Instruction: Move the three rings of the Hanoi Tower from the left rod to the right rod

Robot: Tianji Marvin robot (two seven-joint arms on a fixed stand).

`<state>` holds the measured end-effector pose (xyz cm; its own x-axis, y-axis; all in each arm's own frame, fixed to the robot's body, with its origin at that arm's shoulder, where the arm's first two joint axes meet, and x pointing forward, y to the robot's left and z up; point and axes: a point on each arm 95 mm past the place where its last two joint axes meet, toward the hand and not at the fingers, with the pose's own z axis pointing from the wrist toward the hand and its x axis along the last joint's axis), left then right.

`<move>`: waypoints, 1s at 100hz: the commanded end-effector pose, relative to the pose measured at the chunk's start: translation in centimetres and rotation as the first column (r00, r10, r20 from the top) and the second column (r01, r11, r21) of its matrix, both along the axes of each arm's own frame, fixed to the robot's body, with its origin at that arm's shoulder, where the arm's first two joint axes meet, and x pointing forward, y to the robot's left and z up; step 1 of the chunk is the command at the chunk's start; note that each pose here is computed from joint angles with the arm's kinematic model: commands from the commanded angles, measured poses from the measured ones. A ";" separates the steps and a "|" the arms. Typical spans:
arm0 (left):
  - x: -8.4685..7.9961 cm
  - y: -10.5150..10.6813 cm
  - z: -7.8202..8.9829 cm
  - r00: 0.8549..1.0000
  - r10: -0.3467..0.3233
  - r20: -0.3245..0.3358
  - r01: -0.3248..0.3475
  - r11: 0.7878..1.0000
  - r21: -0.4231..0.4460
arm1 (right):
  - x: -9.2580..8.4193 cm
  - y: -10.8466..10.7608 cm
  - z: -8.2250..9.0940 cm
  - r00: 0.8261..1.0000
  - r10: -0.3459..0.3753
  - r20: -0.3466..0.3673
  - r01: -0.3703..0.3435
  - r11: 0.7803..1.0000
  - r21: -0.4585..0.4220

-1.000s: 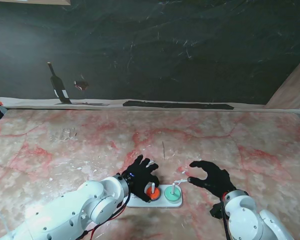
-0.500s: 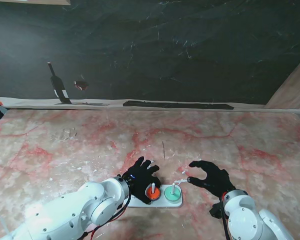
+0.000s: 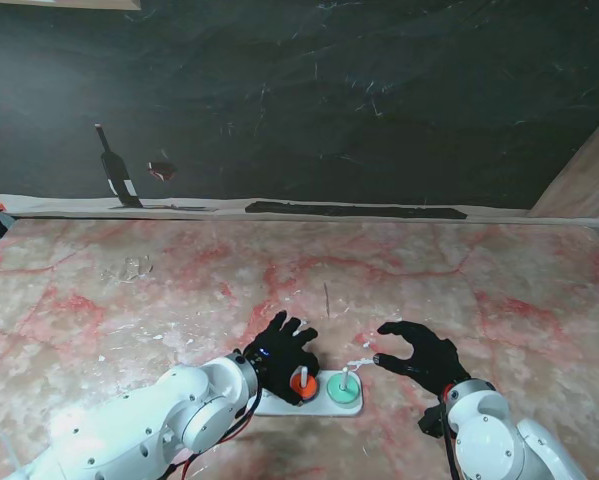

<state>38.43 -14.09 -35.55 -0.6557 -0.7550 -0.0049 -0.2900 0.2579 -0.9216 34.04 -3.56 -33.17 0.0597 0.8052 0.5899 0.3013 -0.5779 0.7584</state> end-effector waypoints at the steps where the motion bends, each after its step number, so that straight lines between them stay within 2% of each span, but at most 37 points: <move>1: -0.2 0.0 -0.1 1.000 0.003 0.000 -0.003 1.000 0.002 | -0.3 0.2 -0.1 1.000 0.002 -0.005 -0.002 1.000 0.000; 39: -0.2 0.1 -0.2 1.000 0.001 0.003 -0.001 1.000 0.007 | -0.4 0.2 -0.1 1.000 0.001 -0.004 -0.001 1.000 0.001; 69: -0.6 0.3 0.0 1.000 -0.008 -0.030 0.010 0.999 0.052 | -0.4 0.1 -0.1 1.000 0.000 -0.005 0.000 1.000 0.001; 100: -0.4 0.3 -0.3 1.000 0.001 -0.009 0.000 0.999 0.036 | -0.4 0.2 -0.1 1.000 0.001 -0.005 -0.001 1.000 0.000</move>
